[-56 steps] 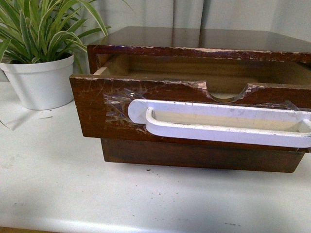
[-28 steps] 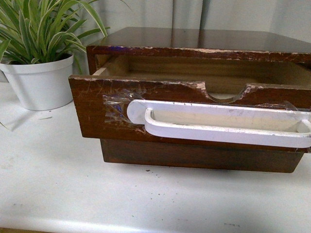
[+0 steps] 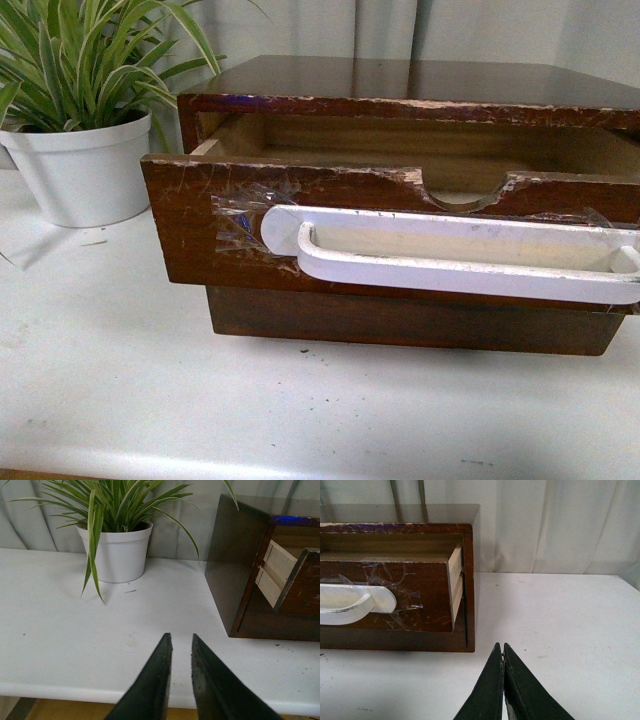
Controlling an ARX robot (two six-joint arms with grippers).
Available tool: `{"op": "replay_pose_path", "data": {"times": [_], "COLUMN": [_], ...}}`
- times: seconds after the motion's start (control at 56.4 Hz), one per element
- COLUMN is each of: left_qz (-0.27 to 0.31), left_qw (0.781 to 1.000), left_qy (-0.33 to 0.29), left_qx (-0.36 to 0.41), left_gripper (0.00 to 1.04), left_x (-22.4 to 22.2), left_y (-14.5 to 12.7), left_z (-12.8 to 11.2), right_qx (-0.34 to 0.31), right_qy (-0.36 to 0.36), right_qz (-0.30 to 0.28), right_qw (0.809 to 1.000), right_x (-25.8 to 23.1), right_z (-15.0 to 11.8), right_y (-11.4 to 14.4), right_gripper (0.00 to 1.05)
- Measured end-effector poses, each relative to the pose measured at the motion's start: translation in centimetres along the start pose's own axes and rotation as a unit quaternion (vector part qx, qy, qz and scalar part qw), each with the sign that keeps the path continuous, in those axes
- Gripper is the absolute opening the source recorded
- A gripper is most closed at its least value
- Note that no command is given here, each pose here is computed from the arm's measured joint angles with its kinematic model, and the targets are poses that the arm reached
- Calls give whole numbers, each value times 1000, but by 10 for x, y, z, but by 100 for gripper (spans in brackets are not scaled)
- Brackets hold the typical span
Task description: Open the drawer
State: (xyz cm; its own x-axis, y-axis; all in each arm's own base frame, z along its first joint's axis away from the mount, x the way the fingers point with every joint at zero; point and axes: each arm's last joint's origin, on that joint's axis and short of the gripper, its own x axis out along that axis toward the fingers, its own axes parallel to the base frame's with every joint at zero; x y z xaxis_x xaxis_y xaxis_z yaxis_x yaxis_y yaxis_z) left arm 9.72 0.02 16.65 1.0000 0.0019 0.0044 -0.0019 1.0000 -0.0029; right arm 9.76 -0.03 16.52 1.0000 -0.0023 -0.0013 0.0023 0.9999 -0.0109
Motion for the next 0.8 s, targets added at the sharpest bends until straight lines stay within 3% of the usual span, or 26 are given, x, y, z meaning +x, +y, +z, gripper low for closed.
{"op": "replay_pose_path", "data": {"times": [0.142, 0.195, 0.479, 0.55, 0.798], "left_qz": [0, 0, 0, 0, 0], "left_qw": [1000, 1000, 1000, 1000, 1000], "left_qy": [0, 0, 0, 0, 0], "left_qx": [0, 0, 0, 0, 0], "left_gripper": [40, 52, 99, 98, 98], "left_x": [0, 0, 0, 0, 0], "left_y": [0, 0, 0, 0, 0], "left_z": [0, 0, 0, 0, 0], "right_qx": [0, 0, 0, 0, 1], "right_qy": [0, 0, 0, 0, 0], "right_qz": [0, 0, 0, 0, 0], "right_qw": [1000, 1000, 1000, 1000, 1000], "right_x": [0, 0, 0, 0, 0], "right_z": [0, 0, 0, 0, 0], "right_y": [0, 0, 0, 0, 0], "right_gripper": [26, 39, 86, 97, 96]}}
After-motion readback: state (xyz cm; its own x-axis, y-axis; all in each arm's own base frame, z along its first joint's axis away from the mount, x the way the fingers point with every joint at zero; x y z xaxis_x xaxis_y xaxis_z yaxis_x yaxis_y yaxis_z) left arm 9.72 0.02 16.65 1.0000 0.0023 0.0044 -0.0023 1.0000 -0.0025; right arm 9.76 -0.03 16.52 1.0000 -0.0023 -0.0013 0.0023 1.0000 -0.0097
